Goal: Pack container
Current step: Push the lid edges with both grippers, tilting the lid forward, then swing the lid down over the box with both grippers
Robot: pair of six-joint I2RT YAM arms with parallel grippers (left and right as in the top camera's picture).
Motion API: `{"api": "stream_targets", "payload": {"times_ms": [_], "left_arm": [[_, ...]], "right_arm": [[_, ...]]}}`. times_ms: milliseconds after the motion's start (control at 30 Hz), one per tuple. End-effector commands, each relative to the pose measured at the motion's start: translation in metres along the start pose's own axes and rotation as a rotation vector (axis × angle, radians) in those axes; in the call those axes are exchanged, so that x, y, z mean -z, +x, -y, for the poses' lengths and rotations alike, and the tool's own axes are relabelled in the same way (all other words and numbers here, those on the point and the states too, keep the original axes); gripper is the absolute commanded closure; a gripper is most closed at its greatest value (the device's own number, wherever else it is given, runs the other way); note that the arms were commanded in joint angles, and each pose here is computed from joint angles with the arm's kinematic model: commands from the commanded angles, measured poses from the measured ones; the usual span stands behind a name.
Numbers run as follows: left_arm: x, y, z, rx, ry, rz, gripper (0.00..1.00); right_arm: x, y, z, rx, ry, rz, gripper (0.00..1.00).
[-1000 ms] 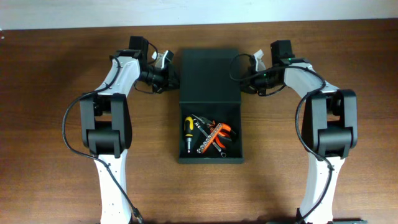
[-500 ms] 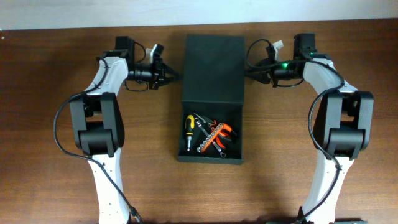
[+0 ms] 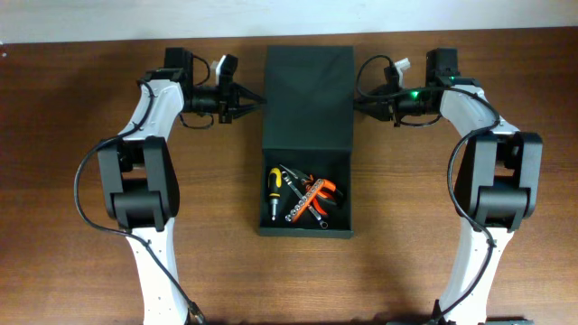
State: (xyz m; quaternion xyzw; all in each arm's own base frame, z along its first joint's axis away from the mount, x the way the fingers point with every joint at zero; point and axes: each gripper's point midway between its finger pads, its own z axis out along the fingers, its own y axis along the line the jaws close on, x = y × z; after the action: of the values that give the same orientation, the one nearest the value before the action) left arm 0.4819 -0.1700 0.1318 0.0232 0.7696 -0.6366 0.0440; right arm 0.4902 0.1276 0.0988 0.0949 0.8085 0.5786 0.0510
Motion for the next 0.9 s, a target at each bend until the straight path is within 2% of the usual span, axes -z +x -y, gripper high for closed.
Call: {"api": "stream_targets", "payload": {"times_ms": [0,433,867], "left_arm": [[0.008,-0.003,0.006,-0.056,-0.054,0.023,0.98],[0.062,-0.019,-0.036,-0.005,-0.246,0.137,0.98],[0.041,-0.014,-0.036,-0.014,-0.268,0.096,0.98]], "right_arm": [[-0.004,0.003,-0.015,0.016,-0.062,-0.033,0.96],[-0.003,0.003,-0.017,0.017,-0.069,-0.036,0.96],[-0.013,0.014,-0.029,0.020,-0.109,-0.081,0.96]]}}
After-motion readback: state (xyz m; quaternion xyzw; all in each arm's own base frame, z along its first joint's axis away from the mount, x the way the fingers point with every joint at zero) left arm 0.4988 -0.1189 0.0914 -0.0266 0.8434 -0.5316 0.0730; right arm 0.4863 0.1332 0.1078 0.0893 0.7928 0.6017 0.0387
